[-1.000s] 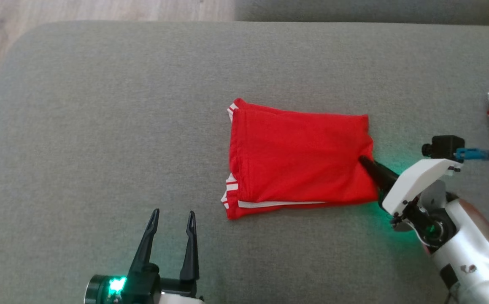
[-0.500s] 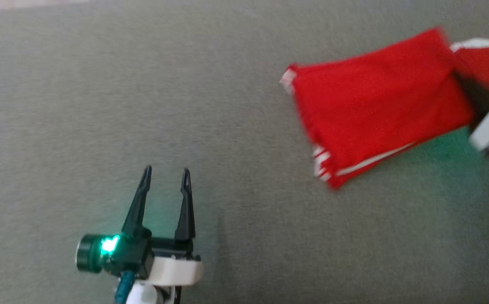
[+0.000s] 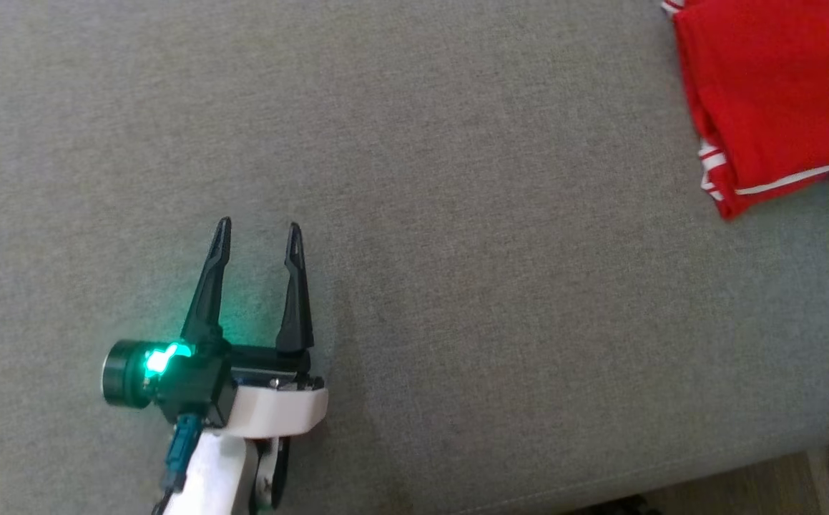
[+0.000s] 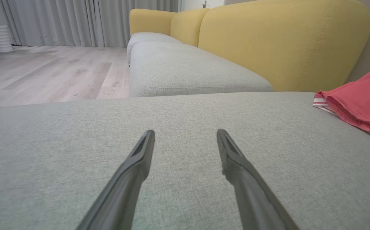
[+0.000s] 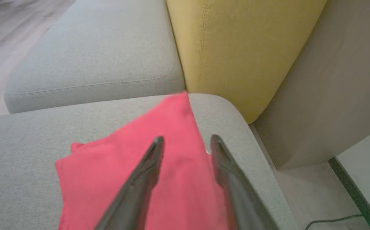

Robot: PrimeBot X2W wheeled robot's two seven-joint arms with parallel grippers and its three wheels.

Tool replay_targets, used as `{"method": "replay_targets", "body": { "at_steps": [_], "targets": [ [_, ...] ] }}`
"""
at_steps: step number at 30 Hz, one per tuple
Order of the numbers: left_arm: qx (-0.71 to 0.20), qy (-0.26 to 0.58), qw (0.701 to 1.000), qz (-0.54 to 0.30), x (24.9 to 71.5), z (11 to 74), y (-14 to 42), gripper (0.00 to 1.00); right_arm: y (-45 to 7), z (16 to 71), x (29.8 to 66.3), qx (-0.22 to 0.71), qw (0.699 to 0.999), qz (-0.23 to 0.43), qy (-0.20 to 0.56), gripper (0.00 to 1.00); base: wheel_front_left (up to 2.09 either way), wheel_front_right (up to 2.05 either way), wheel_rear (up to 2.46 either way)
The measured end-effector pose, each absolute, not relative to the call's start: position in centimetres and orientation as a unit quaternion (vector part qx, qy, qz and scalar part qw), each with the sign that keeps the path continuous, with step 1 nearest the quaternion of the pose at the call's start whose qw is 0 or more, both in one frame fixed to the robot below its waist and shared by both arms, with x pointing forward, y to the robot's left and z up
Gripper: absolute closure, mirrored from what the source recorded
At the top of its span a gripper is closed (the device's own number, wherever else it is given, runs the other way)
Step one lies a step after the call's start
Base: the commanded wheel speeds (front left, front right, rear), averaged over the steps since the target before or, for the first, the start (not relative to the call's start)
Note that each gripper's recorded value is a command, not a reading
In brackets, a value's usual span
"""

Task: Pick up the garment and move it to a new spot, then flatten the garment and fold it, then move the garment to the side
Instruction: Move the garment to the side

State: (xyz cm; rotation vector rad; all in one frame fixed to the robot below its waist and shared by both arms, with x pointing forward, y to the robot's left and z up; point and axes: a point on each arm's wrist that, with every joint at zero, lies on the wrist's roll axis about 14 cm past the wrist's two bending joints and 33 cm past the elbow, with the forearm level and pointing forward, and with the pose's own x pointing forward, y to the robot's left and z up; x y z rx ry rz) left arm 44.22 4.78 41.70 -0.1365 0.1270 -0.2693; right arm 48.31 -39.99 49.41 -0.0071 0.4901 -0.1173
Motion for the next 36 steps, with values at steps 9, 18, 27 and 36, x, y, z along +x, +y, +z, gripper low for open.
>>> {"method": "replay_targets", "body": {
  "at_steps": [9,18,27,36],
  "targets": [
    [-0.061,0.026,0.988,-0.142,44.3,44.5,5.1,0.0,-31.0,47.2,48.6,0.041,0.976,0.03,0.211,0.0,0.0,0.0,0.0],
    [-0.051,0.005,0.993,-0.106,41.6,47.2,7.7,0.0,-19.9,43.8,44.8,0.073,0.973,0.124,0.182,0.0,0.0,0.0,0.0],
    [-0.049,0.013,0.998,-0.047,34.6,47.8,11.3,0.0,-13.7,44.8,38.0,0.061,0.982,0.161,0.075,0.0,0.0,0.0,0.0],
    [-0.056,-0.002,0.998,-0.013,29.4,48.6,13.2,0.0,-14.3,49.4,33.1,0.06,0.992,0.11,-0.015,0.0,0.0,0.0,0.0]
  ]
}}
